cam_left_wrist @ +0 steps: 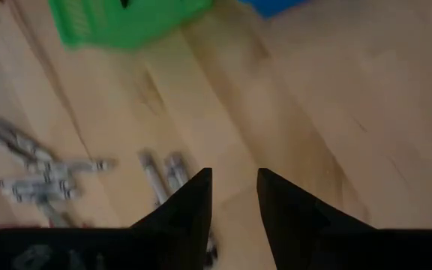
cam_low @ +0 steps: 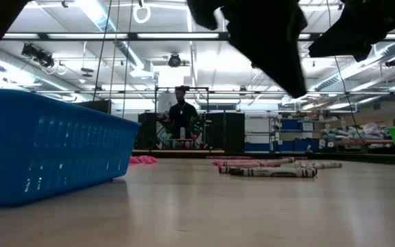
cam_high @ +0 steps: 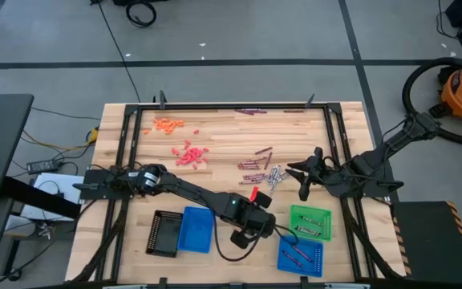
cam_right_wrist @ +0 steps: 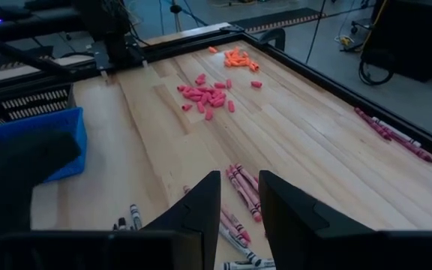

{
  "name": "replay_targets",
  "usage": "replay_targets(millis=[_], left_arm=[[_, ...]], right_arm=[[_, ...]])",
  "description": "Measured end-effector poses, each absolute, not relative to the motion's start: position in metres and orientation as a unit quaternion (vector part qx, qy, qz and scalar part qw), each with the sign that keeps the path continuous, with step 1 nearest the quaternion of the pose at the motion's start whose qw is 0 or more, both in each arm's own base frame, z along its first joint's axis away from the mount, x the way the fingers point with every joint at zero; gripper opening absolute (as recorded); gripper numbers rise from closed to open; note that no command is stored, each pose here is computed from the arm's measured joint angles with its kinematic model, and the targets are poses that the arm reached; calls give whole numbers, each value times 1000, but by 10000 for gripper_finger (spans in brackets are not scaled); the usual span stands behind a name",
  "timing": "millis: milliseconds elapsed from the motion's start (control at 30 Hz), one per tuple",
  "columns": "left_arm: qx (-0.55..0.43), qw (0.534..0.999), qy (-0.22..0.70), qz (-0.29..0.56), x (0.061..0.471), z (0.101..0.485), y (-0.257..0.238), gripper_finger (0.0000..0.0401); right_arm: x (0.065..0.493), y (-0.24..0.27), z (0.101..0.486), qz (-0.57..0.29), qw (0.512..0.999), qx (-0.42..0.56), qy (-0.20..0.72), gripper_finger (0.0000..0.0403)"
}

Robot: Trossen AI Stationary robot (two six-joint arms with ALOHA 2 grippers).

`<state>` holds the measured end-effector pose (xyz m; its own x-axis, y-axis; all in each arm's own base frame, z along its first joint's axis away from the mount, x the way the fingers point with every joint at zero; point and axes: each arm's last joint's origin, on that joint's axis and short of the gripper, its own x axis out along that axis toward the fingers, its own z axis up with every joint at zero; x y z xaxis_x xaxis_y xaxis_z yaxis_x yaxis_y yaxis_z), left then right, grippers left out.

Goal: Sort crayons
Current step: Put the black crayon into the green bin

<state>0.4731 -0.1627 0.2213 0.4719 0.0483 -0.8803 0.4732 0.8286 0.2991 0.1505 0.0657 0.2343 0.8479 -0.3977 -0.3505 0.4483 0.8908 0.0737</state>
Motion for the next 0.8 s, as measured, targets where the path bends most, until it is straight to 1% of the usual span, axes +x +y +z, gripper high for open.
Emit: replay_targets(millis=[100,333,500,667,800], left_arm=[[260,804,520,-123,469,219,-160,117],[245,796,543,-107,468,217,-149,117],[222,779,580,-80,464,194,-127,117],[204,783,584,-60,455,177,-106,117],[189,805,561,-46,449,176,-93,117]], right_arm=[[150,66,234,-222,958,78,163,101],[150,67,234,-222,958,78,162,101],[151,67,233,-226,957,75,164,101],[154,68,232,-231,957,70,163,101],[155,68,232,-232,957,68,160,101]])
